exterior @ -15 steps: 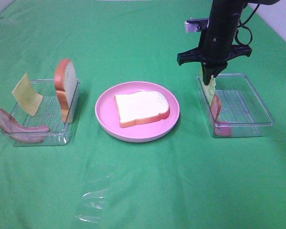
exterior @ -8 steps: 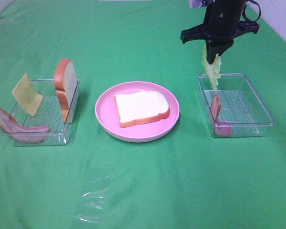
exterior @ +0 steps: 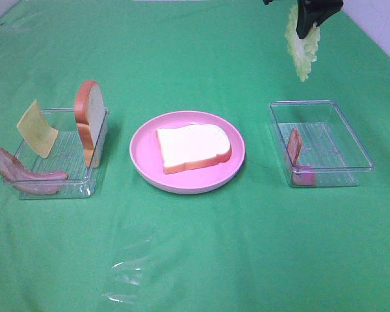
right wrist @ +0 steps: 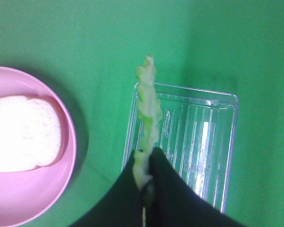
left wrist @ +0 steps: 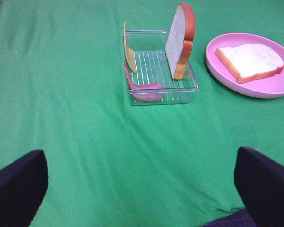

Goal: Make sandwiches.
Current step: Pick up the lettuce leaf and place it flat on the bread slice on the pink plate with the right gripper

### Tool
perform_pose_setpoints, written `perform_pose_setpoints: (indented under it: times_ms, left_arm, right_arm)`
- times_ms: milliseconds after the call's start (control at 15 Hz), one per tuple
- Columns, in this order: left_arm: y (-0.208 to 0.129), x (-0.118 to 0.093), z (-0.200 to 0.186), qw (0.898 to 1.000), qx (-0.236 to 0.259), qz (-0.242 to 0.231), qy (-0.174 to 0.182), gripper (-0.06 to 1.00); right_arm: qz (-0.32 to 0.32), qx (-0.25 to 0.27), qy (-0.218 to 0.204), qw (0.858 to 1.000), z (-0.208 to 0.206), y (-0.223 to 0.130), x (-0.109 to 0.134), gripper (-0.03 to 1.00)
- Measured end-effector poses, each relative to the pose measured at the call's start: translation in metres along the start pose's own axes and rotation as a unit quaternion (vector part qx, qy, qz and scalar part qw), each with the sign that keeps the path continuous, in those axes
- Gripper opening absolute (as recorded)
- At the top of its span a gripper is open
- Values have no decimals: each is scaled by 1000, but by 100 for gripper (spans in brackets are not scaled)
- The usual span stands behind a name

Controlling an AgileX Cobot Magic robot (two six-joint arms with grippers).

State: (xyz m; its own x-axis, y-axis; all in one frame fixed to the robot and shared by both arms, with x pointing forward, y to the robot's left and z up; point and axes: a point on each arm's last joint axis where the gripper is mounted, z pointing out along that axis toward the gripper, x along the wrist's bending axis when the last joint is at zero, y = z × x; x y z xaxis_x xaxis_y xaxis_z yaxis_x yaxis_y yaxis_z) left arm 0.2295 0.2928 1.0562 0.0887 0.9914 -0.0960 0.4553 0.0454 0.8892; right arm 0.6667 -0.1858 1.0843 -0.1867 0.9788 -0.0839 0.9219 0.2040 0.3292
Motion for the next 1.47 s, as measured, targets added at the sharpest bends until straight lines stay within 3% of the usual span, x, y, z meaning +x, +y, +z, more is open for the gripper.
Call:
perform_pose_setpoints:
  times_ms: [267,400,600,867,1200,1467]
  left_arm:
    - [0,0,0,1000,0,0,0,99]
    - [0,0,0,1000,0,0,0,99]
    - [0,0,0,1000,0,0,0,99]
    - [0,0,0,1000,0,0,0,99]
    - [0,0,0,1000,0,0,0,99]
    - [0,0,0,1000,0,0,0,99]
  right_arm:
    - [6,4,21,1000,-1,-1,4,1]
    - [15,8,60,998,-2,-1,11,1]
    - [5,9,80,997,-4,-3,27,1]
    - [-25,14,125,992,-9,-8,68,1]
    - [-82,28,178,980,12,-21,145,1]
    - [-81,30,222,971,43,-20,169,1]
